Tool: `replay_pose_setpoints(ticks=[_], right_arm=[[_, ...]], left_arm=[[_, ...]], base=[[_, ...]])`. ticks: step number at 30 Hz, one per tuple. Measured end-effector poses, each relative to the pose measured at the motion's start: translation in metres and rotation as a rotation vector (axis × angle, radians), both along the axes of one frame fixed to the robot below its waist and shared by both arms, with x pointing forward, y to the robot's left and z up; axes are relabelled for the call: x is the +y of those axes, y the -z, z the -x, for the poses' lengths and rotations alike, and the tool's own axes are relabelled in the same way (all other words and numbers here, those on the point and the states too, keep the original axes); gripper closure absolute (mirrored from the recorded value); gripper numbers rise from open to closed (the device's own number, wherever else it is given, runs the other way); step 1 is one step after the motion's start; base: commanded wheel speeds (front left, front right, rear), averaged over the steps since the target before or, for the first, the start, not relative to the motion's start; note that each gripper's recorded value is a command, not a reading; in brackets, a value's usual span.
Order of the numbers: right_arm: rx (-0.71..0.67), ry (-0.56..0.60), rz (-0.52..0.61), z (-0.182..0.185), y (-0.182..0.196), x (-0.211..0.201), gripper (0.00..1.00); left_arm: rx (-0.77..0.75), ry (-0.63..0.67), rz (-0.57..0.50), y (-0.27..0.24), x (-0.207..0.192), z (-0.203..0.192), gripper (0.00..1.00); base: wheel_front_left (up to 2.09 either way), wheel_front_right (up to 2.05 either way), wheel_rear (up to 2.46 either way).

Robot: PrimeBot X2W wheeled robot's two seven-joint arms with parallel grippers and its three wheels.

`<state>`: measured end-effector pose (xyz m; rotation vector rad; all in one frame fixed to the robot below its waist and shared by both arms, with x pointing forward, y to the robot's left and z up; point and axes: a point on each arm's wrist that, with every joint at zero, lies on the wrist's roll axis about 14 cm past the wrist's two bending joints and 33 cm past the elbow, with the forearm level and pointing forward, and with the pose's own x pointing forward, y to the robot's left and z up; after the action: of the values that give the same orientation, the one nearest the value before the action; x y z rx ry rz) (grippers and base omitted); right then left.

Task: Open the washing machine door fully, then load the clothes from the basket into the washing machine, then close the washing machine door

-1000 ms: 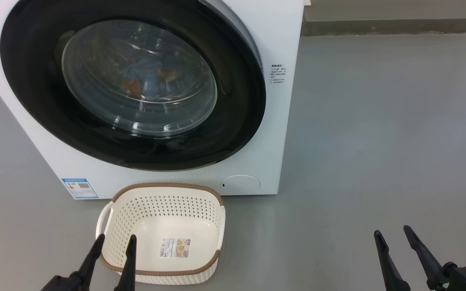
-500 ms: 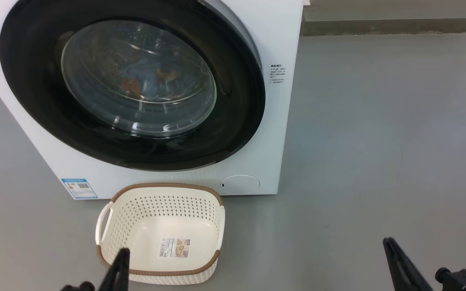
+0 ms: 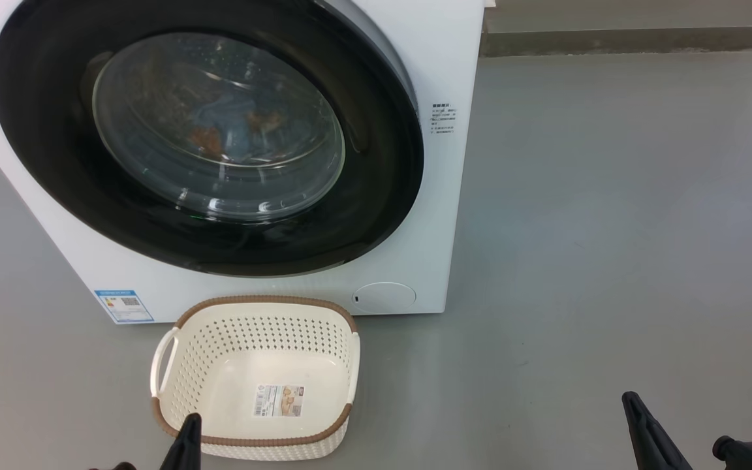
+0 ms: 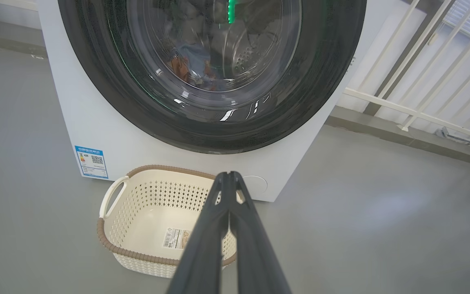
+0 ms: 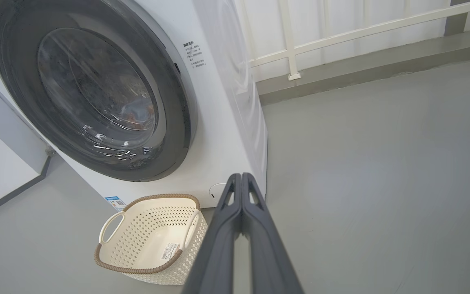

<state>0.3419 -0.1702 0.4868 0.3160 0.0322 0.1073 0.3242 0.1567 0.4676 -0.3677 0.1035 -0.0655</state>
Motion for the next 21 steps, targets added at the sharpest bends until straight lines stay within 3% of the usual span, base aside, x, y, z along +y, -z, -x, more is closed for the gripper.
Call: replay_pose_setpoints(ticks=[21], right_arm=[[0.048,0.052,-0.225,-0.0052,0.0048,-0.0076,1.0]], left_arm=[[0.054,-0.054,0.205,0.0043,0.0106,-0.0082,1.0]], base=[[0.0,0.0,0.0]])
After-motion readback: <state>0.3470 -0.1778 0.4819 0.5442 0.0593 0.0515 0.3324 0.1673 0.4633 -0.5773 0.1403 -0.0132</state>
